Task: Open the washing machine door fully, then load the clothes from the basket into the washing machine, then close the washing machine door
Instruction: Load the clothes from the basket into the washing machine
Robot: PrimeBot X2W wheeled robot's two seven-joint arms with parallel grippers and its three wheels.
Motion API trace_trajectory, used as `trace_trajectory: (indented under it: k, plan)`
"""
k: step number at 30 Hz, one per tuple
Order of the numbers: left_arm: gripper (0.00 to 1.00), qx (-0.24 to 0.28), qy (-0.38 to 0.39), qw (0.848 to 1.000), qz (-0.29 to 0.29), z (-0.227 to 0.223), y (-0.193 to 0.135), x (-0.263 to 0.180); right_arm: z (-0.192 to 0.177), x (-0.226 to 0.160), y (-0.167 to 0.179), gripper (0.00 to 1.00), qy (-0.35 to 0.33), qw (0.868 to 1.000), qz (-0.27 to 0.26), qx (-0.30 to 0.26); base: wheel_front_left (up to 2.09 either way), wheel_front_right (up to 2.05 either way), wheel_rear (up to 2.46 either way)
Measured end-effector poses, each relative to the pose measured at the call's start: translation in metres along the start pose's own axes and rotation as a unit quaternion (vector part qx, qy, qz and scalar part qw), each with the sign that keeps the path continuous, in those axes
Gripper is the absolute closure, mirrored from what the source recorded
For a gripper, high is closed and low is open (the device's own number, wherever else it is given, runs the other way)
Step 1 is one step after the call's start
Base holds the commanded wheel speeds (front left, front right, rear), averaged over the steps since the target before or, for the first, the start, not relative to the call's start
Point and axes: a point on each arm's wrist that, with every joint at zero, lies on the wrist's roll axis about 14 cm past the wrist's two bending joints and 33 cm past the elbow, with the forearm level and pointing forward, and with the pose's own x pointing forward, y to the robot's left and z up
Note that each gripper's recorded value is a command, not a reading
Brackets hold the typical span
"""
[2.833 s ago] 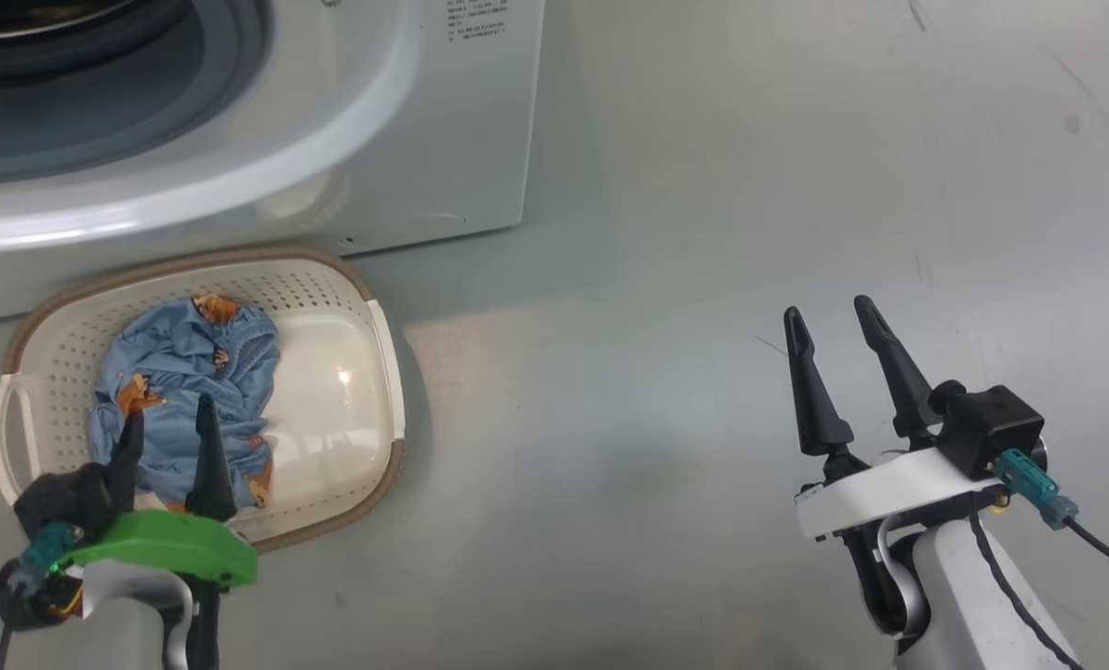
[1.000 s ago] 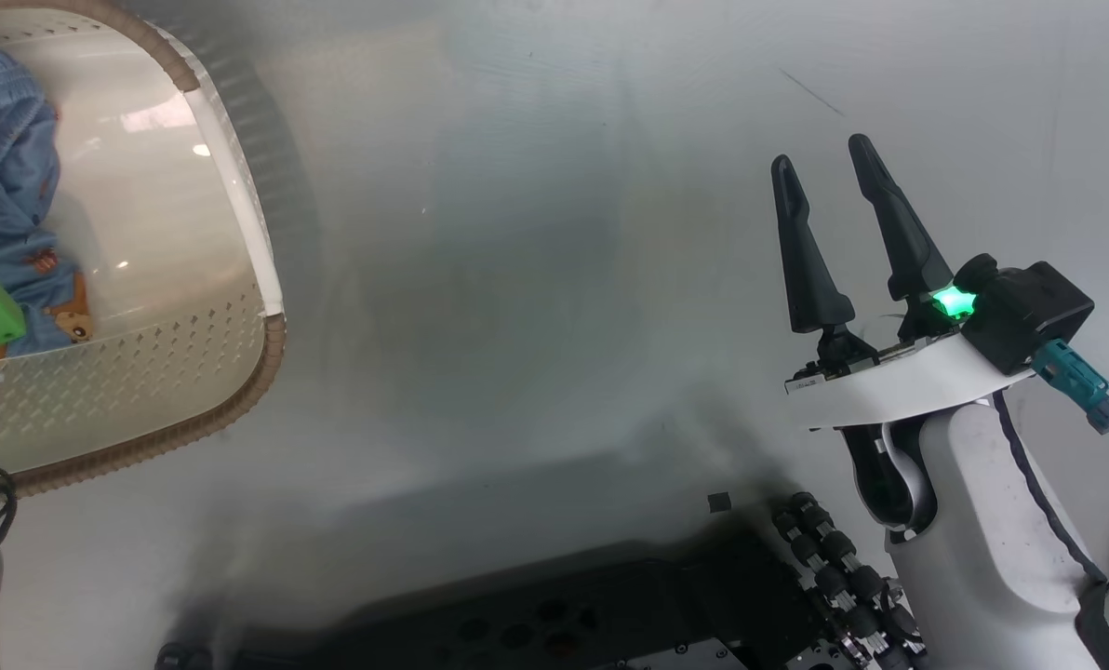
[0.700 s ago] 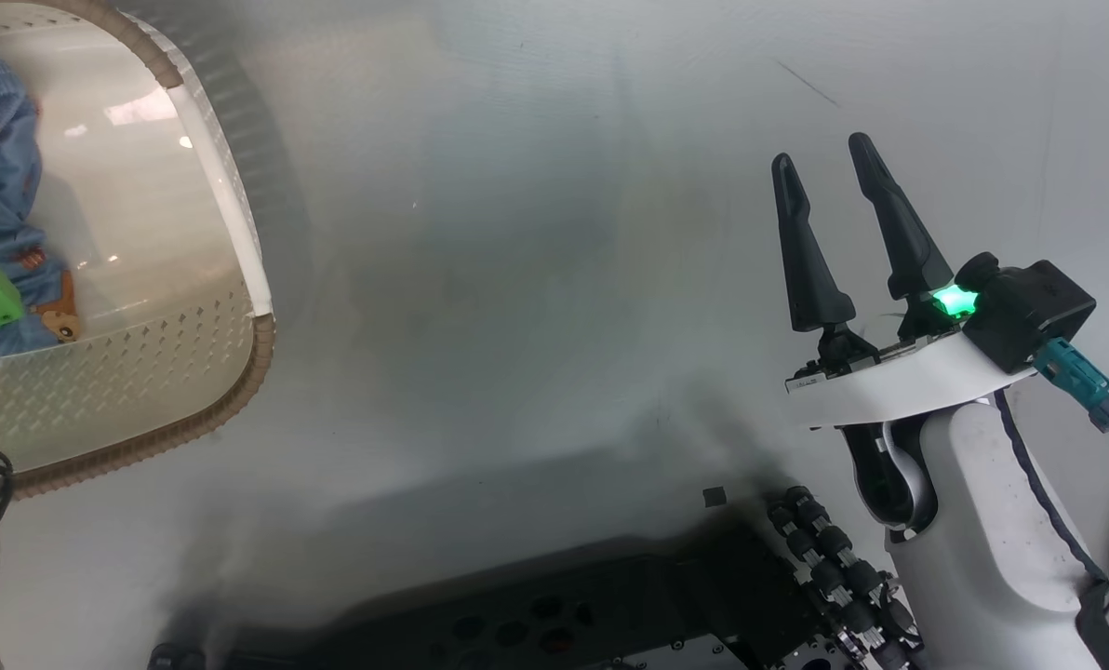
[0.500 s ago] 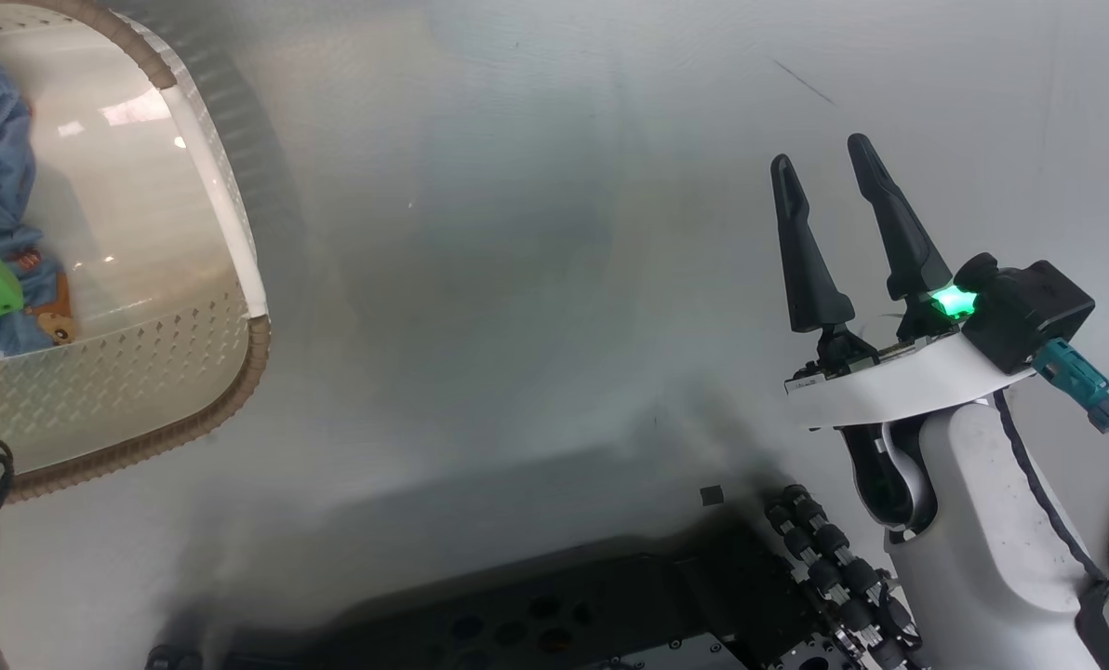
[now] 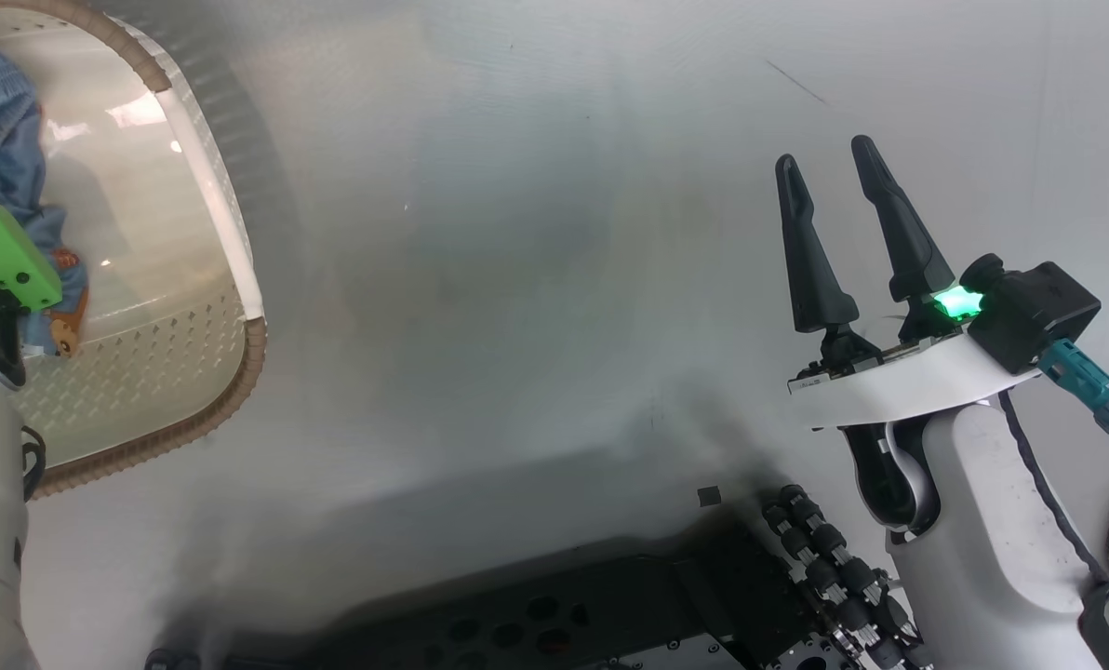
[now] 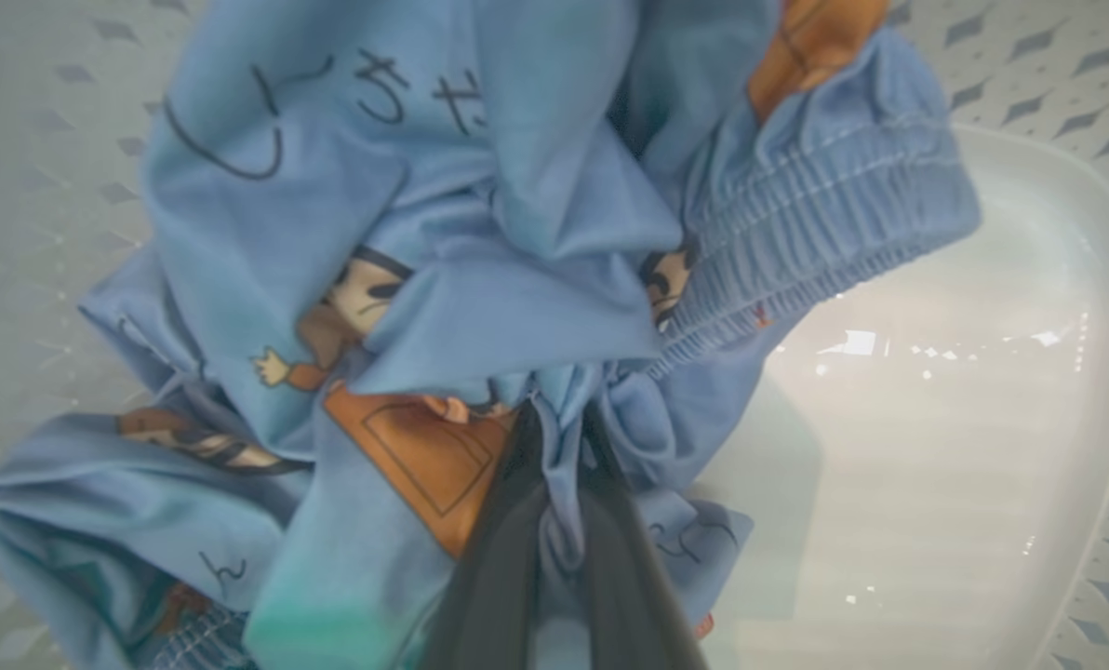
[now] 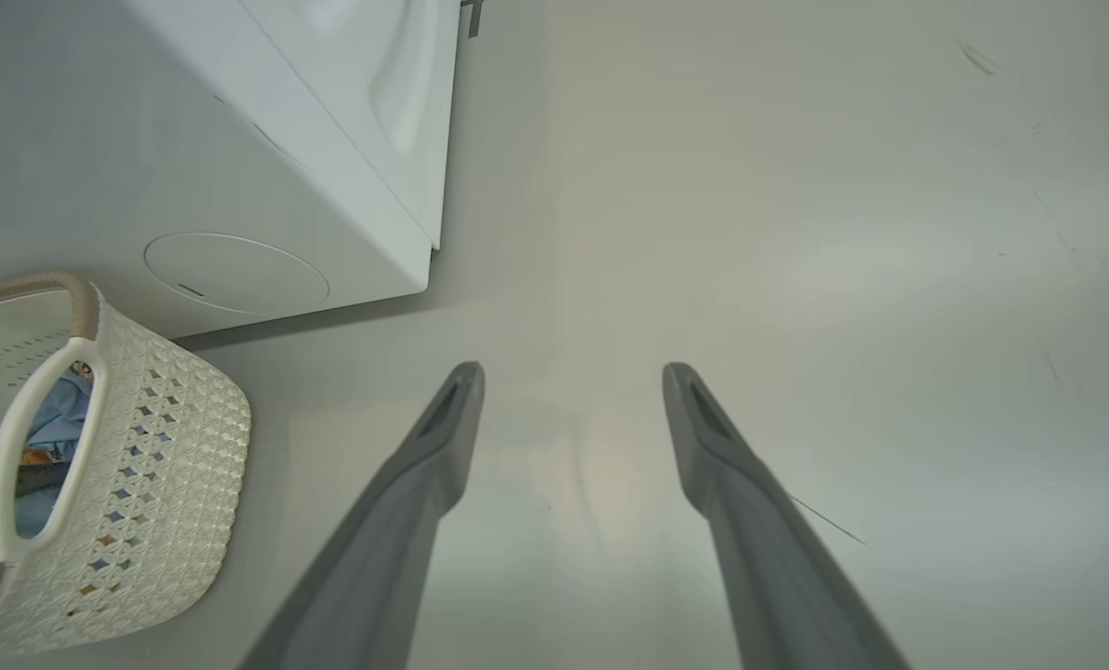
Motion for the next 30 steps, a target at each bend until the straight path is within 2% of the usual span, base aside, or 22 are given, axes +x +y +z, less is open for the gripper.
trace_trajectory:
  k: [13,30]
  plan:
    - [1.00,0.012,-0.085,0.996,-0.025,0.035,-0.010,-0.019,0.037,0.007,0.007,0.00,-0.048,0.999,0.011,-0.006,0.00,0.00,0.00]
    - [1.00,-0.012,-0.182,0.982,-0.052,0.056,-0.015,-0.089,0.099,-0.011,0.030,0.00,-0.117,0.992,0.032,-0.016,0.00,0.00,0.00]
